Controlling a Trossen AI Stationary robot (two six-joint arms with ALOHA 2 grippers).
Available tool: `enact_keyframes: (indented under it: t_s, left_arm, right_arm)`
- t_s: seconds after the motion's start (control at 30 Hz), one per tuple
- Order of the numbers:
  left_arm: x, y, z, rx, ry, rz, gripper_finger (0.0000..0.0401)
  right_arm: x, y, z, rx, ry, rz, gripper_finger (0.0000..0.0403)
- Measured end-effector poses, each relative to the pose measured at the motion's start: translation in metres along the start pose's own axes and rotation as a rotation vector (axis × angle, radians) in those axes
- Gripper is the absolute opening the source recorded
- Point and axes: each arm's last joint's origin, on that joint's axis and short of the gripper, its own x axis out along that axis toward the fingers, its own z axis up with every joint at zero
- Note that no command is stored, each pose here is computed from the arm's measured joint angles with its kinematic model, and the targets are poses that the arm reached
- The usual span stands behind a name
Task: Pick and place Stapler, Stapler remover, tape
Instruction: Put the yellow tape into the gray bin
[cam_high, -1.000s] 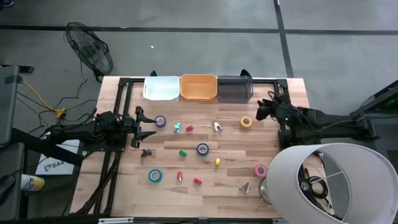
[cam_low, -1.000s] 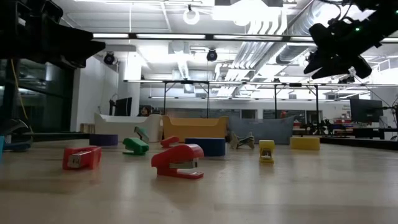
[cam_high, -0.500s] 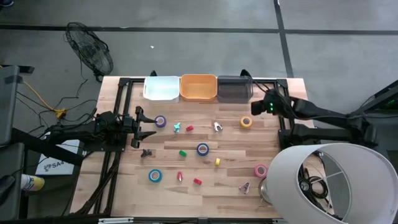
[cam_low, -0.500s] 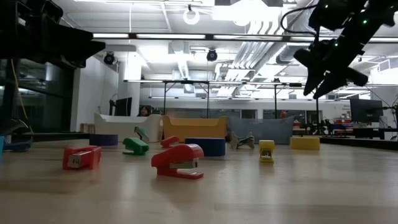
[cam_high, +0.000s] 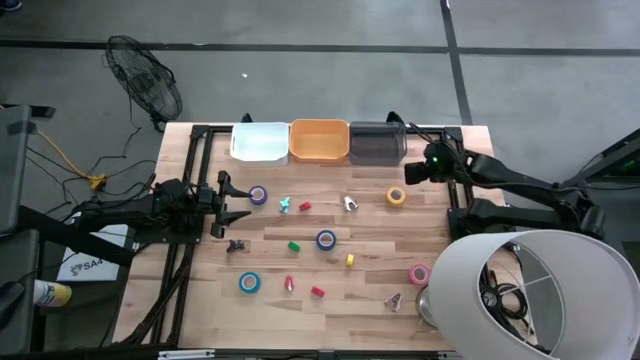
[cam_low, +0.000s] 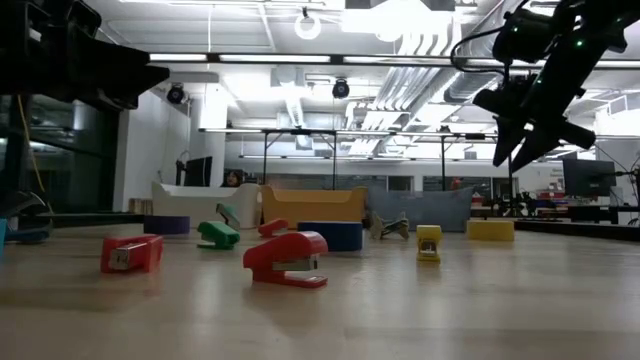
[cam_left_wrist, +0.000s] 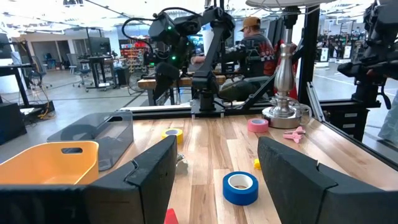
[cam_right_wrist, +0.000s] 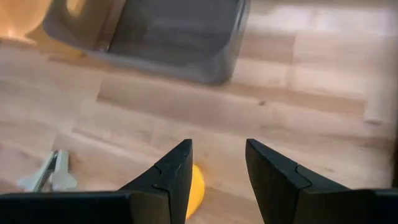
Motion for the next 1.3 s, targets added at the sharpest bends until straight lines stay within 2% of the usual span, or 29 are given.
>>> enact_keyframes:
  t_s: [0.5,0.6,0.87,1.3]
  left_arm:
    - [0.0,0.0,0.0,0.0,0.0,0.0,0.0221]
    - [0.0,0.0,0.0,0.0,0.0,0.0,0.0221]
    - [0.0,0.0,0.0,0.0,0.0,0.0,0.0221]
    - [0.0,0.0,0.0,0.0,0.0,0.0,0.0221]
  right_arm:
    - [0.021,0.003,-0.004,-0.067,0.15,-0.033,0.0142]
    - [0.024,0.004,-0.005,-0.083,0.178,-0.035,0.0159]
    - [0.033,0.005,-0.008,-0.06,0.273,-0.014,0.0237]
    - [0.058,0.007,-0.013,-0.058,0.38,-0.084,0.0244]
